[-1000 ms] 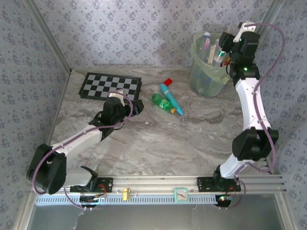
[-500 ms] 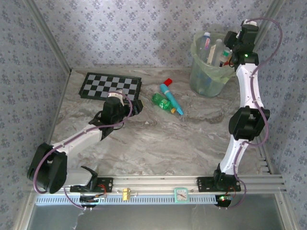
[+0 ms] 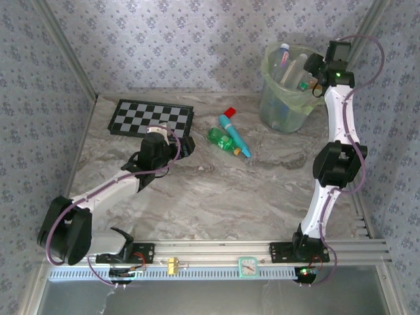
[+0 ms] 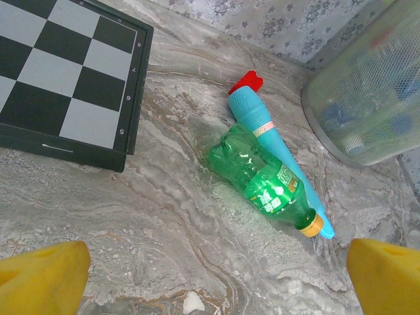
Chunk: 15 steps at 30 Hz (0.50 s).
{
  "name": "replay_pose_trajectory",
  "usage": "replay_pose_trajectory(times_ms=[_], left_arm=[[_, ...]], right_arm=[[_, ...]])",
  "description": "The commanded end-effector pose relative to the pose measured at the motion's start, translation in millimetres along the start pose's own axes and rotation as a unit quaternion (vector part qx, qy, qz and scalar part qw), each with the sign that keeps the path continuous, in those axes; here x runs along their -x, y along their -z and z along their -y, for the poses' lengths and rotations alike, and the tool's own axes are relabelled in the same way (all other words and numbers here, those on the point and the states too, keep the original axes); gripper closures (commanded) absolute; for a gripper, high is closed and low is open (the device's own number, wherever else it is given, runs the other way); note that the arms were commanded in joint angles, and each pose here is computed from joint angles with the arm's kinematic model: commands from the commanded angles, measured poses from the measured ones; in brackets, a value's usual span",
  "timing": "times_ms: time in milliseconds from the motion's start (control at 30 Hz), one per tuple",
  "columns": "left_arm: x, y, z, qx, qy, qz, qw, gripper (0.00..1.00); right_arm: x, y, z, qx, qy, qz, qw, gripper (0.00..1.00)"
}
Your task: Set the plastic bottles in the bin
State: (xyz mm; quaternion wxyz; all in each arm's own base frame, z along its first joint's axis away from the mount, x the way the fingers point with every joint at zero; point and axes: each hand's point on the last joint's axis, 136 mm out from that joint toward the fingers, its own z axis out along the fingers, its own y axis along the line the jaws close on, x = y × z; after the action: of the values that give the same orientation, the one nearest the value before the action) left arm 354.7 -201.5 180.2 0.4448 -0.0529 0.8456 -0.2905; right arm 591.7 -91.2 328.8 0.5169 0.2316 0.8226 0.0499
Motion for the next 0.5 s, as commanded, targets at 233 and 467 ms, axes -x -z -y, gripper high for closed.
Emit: replay_pose_trajectory(times_ms=[233, 467], left_arm=[[14, 13, -6, 0.009, 0.004, 0.022, 1.0, 0.0], [15, 17, -10, 0.012, 0.009, 0.028, 0.999, 0.0]], right_arm=[[41, 40, 5, -0.023, 0.024, 0.048, 0.998, 0.0], [57, 81, -3, -0.011, 0.047, 0.095, 0.994, 0.0]])
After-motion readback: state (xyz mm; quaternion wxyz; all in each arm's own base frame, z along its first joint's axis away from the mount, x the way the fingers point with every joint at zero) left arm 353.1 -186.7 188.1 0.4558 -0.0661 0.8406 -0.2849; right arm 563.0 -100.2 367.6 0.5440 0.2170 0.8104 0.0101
